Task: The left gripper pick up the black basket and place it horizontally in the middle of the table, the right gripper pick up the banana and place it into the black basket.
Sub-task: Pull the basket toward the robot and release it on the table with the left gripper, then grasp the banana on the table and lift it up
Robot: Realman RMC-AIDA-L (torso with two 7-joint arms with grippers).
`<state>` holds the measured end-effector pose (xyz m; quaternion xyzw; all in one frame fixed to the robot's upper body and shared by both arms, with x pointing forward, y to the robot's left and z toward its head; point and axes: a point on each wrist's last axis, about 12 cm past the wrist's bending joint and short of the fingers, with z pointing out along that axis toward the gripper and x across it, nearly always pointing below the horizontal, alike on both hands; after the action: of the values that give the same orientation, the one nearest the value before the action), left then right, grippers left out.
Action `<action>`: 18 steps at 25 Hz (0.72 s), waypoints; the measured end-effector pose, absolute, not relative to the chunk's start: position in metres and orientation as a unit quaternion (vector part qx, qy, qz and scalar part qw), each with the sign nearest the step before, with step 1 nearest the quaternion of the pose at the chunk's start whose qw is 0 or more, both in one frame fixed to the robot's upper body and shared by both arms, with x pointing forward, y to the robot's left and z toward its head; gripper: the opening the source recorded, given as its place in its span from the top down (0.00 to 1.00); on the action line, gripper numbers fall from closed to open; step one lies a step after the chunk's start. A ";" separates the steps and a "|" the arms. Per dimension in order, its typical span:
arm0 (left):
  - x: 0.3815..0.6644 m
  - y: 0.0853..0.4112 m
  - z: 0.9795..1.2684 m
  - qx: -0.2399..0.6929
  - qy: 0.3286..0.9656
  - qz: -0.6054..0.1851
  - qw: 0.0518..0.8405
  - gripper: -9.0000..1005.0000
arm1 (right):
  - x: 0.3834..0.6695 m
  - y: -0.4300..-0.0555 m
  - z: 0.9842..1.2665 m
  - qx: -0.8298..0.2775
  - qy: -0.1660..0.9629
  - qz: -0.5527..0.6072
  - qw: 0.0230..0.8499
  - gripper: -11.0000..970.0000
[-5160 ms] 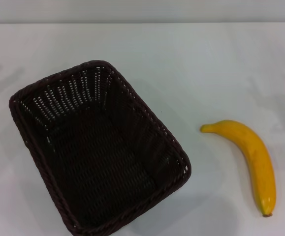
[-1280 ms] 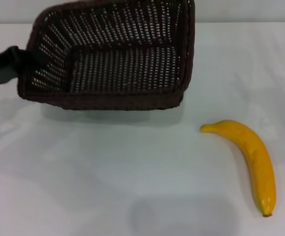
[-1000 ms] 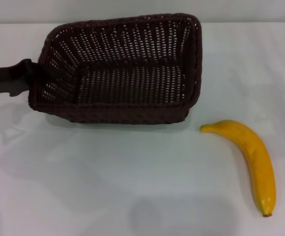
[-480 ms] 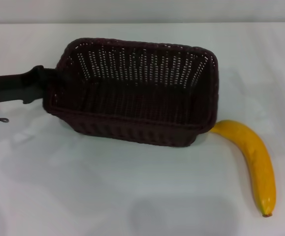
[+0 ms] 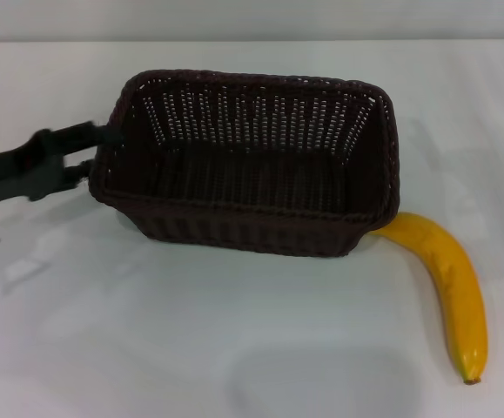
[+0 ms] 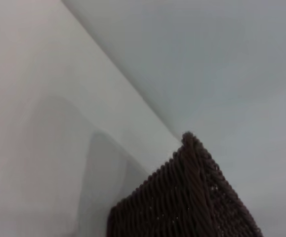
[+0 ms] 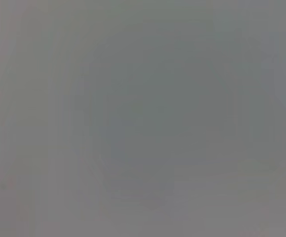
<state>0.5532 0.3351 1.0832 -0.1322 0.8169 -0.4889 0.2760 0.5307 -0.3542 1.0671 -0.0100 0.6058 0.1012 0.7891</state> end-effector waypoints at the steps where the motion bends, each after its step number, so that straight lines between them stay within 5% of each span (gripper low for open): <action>1: 0.547 0.341 1.082 -0.135 0.815 -0.488 0.283 0.37 | 0.531 -0.354 1.067 -0.011 0.606 0.102 0.789 0.10; 12: 0.490 0.390 1.074 -0.146 0.707 -0.465 0.513 0.17 | 0.517 -0.365 1.065 0.057 0.603 0.188 0.773 0.10; 18: 0.469 0.391 1.052 -0.163 0.655 -0.372 0.637 0.18 | 0.507 -0.389 1.074 0.046 0.641 0.311 0.701 0.10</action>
<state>0.4688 0.3906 1.0519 -0.1634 0.6552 -0.3723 0.6367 0.5067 -0.3888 1.0736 0.0464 0.6407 0.3106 0.7006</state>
